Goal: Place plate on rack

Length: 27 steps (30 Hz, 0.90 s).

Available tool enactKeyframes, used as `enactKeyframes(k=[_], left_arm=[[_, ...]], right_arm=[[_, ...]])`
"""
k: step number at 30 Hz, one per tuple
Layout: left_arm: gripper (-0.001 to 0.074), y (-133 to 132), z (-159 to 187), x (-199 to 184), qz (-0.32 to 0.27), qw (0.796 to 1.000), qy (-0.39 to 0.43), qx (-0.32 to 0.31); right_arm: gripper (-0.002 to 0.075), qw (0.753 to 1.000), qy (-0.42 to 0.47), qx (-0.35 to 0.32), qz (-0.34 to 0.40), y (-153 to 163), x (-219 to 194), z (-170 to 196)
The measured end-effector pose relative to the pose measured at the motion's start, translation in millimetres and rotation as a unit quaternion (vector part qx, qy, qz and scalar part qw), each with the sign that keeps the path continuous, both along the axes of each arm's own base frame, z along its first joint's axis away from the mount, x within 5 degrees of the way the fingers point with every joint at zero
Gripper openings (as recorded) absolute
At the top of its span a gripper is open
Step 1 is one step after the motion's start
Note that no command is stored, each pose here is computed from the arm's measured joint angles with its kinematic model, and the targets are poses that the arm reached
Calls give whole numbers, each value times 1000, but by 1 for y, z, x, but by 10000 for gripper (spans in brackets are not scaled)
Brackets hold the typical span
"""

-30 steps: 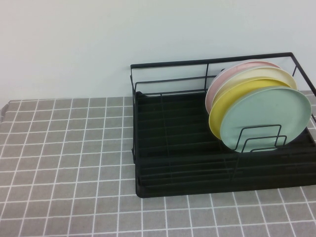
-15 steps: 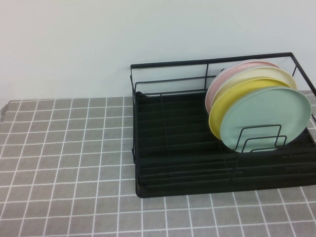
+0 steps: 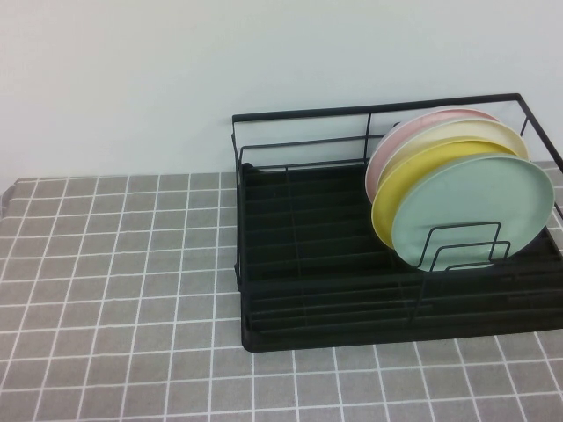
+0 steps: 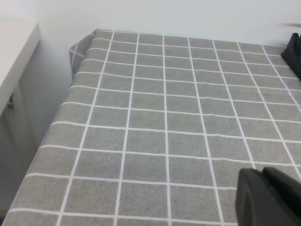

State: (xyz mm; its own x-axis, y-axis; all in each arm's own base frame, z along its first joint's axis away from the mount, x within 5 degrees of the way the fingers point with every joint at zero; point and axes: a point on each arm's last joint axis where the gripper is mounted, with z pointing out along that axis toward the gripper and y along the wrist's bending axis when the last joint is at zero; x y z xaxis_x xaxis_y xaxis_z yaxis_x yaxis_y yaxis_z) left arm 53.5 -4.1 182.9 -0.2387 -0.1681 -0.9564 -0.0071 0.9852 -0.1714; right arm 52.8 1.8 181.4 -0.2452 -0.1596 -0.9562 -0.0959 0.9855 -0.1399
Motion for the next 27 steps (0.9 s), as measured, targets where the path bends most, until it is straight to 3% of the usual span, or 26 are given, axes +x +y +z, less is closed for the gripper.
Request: enactKeyframes(k=[27], left_arm=[[0,0,0,0,2,1000,0,-7]], right_arm=[[-1,1000,-1,-1,0,0,0,0]])
